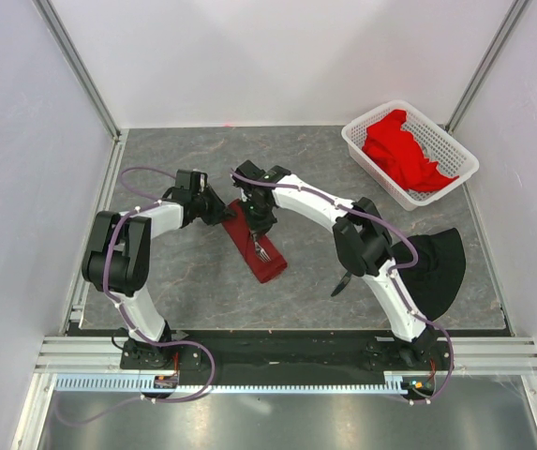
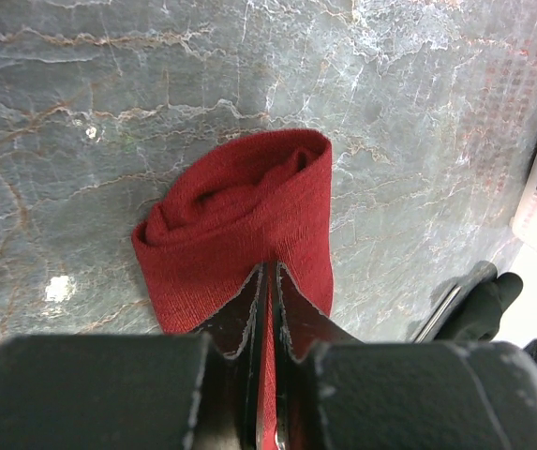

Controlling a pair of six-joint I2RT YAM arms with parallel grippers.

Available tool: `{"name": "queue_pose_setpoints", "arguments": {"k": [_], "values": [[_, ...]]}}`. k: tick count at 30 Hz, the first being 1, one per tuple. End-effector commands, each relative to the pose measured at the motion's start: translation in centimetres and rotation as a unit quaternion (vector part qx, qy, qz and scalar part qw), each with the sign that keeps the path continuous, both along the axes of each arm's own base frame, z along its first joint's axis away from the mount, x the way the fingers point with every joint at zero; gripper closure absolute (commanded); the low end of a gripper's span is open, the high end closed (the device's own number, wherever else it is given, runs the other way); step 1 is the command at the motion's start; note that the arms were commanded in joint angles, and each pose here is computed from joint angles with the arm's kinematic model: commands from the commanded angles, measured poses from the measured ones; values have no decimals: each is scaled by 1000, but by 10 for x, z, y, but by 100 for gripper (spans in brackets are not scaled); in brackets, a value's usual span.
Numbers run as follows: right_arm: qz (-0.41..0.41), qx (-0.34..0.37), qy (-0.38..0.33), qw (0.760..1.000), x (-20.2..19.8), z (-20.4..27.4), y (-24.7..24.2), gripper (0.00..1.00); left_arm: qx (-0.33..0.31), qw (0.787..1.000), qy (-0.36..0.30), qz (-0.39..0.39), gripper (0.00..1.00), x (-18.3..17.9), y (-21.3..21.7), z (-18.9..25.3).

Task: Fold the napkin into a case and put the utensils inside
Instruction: Insert the fork into the folded napkin.

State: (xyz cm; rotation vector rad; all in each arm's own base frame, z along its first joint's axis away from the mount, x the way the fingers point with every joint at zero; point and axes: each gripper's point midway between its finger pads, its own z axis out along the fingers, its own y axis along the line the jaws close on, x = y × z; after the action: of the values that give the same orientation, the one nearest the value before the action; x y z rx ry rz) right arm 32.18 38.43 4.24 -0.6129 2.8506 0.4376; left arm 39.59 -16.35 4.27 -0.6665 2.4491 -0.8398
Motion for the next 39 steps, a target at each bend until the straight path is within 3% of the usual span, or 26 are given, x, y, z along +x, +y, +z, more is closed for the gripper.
{"name": "queue_pose_setpoints", "arguments": {"k": [1,7,18,19,24,28,30,36,38,39], "values": [[15,13,-13,1000,11,6,10,100,1,1000,-22,-14,91,2,0,10],[21,-25,-51,998,28,3,0,98,2,999,-28,-15,91,2,0,13],[57,-29,-92,994,41,15,3,94,3,999,-44,-15,91,4,1,26],[57,-32,-97,993,43,16,2,87,3,999,-47,-15,91,4,1,28],[53,-50,-116,991,51,21,-2,73,1,999,-51,-18,91,3,0,35],[28,-54,-129,990,52,43,-9,55,1,998,-55,-20,91,-1,1,41],[9,-53,-148,988,52,67,-18,52,-7,998,-59,-23,91,-6,-1,49],[-110,-102,-152,977,31,87,-101,35,-35,995,-77,-52,90,-34,-19,74],[-159,-105,-142,971,12,78,-135,33,-40,993,-79,-75,84,-50,-33,78],[-186,-102,-137,968,10,74,-152,27,-45,991,-94,-85,82,-57,-39,90]]}}
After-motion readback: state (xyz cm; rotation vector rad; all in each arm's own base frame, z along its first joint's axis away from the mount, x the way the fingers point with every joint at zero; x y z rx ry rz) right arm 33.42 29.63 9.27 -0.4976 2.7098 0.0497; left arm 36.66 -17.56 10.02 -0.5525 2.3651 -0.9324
